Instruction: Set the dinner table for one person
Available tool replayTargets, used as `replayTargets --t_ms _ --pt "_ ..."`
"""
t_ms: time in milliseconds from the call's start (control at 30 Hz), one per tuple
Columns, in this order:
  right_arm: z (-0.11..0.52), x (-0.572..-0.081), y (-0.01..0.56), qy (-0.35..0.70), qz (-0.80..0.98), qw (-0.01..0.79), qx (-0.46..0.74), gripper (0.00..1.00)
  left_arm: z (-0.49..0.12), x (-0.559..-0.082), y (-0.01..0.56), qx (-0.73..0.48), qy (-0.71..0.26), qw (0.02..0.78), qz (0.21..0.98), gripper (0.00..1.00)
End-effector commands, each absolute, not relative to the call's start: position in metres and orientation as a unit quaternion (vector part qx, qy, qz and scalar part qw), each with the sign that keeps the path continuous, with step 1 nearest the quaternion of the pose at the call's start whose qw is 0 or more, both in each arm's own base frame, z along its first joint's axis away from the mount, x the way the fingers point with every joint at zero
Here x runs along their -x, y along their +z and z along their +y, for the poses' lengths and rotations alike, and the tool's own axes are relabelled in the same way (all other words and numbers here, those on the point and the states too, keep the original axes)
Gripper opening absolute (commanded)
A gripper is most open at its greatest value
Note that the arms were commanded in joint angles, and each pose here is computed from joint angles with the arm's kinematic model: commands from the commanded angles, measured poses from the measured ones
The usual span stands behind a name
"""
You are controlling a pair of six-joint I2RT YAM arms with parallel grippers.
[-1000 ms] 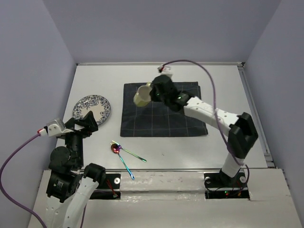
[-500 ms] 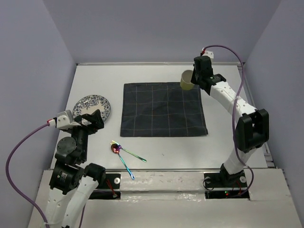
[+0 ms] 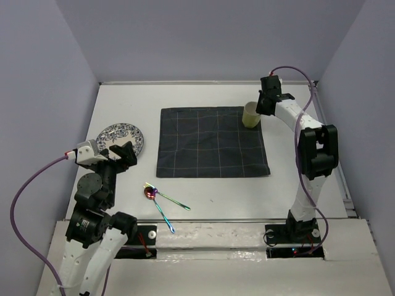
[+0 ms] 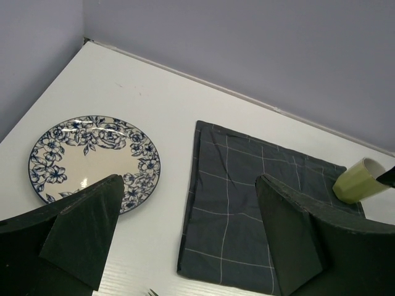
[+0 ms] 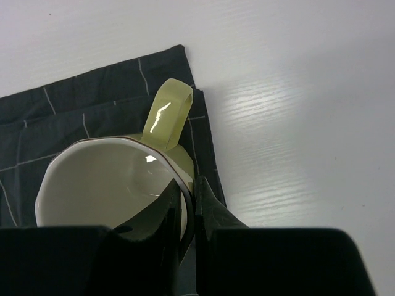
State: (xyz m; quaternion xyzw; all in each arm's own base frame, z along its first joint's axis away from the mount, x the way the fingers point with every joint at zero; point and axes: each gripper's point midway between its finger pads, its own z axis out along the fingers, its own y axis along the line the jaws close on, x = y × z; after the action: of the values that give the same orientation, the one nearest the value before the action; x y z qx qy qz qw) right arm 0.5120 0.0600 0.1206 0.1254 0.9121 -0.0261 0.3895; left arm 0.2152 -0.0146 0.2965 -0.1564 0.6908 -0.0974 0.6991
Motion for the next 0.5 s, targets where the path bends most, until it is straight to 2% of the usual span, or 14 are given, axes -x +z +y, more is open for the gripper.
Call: replayTargets --t_ms 0,200,233,267,333,400,433,467 --pt "0.072 -0.546 0.183 0.026 0.874 0.467 -0.130 0.00 -0.015 -0.219 0.301 0.159 -0.097 0.703 0.686 0.99" --pt "0.071 -0.547 0.166 0.018 0.881 0.454 -0.132 0.02 -0.012 -0.222 0.298 0.164 -0.085 0.698 0.692 0.99" --pt "0.070 -0.546 0.162 0.016 0.882 0.451 -0.135 0.06 -0.013 -0.224 0.296 0.163 -0.084 0.695 0.695 0.99" --pt "0.069 -0.546 0.161 0.014 0.882 0.450 -0.136 0.16 -0.014 -0.225 0.294 0.161 -0.083 0.691 0.699 0.99" --pt "0.065 -0.547 0.162 0.015 0.882 0.450 -0.138 0.26 -0.017 -0.230 0.286 0.158 -0.080 0.679 0.712 0.99" --pt "0.067 -0.547 0.167 0.021 0.881 0.453 -0.136 0.34 -0.022 -0.236 0.280 0.155 -0.081 0.668 0.723 0.99" --pt "0.067 -0.546 0.174 0.023 0.878 0.459 -0.135 0.41 -0.027 -0.238 0.278 0.154 -0.092 0.663 0.727 0.99" --pt "0.068 -0.546 0.177 0.026 0.878 0.459 -0.131 0.42 -0.031 -0.244 0.273 0.152 -0.093 0.652 0.737 0.99"
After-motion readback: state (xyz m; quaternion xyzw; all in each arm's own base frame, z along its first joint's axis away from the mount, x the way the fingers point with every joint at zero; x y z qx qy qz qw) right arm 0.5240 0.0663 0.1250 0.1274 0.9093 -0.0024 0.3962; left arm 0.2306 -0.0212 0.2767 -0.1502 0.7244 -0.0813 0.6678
